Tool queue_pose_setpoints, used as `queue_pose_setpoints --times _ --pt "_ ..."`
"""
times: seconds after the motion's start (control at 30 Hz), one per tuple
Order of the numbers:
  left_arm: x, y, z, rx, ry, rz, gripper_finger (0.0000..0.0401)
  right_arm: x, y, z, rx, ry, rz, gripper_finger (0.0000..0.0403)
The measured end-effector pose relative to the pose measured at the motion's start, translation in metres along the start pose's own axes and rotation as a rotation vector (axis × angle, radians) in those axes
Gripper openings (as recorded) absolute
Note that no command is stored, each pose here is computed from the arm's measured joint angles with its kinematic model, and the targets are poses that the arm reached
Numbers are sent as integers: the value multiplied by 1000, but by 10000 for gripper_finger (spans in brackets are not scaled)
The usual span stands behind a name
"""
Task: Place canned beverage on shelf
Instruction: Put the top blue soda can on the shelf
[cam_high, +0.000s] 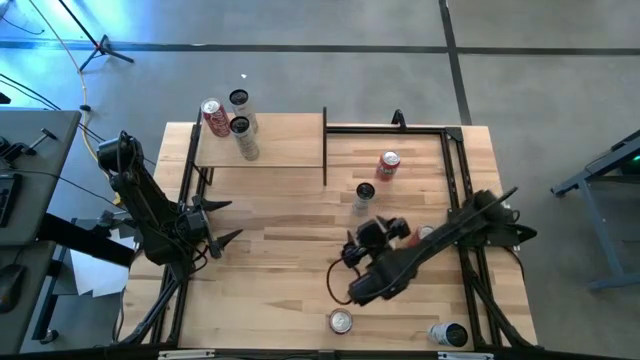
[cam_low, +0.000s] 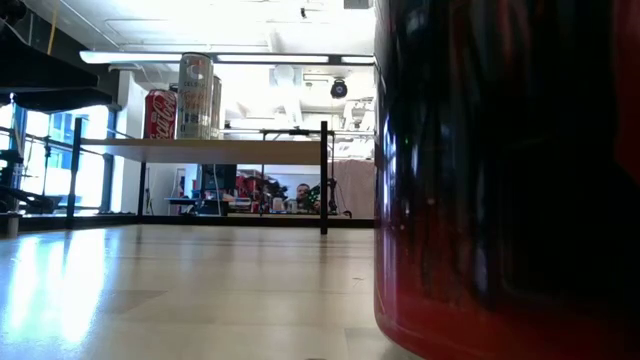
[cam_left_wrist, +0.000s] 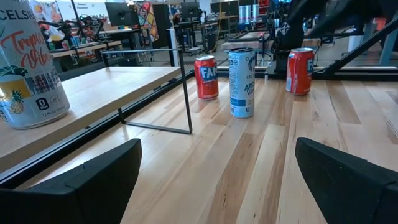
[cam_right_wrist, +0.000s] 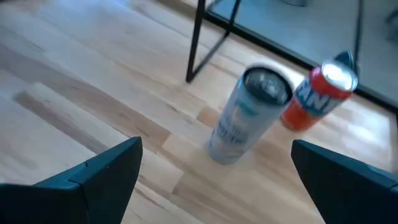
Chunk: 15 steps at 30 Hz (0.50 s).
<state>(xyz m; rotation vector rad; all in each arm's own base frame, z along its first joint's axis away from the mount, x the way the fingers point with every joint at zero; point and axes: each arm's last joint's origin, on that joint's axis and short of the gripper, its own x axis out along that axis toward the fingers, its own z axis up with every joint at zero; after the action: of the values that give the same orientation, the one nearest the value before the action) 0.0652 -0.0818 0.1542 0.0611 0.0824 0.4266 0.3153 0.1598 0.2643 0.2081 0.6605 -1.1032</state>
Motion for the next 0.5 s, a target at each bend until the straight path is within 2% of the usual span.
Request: queue_pose_setpoints --times 0.17,0.33,0.4,0.5 --pt "0 0 0 -1 0 0 400 18 21 -29 148 -27 -61 398" --pt "0 0 0 -1 0 0 400 20 34 -57 319 -152 -19 393" --pt "0 0 0 0 0 0 400 23 39 -68 344 -159 -23 389" --pt "0 0 0 -1 0 0 400 32 44 -76 318 -162 -50 382"
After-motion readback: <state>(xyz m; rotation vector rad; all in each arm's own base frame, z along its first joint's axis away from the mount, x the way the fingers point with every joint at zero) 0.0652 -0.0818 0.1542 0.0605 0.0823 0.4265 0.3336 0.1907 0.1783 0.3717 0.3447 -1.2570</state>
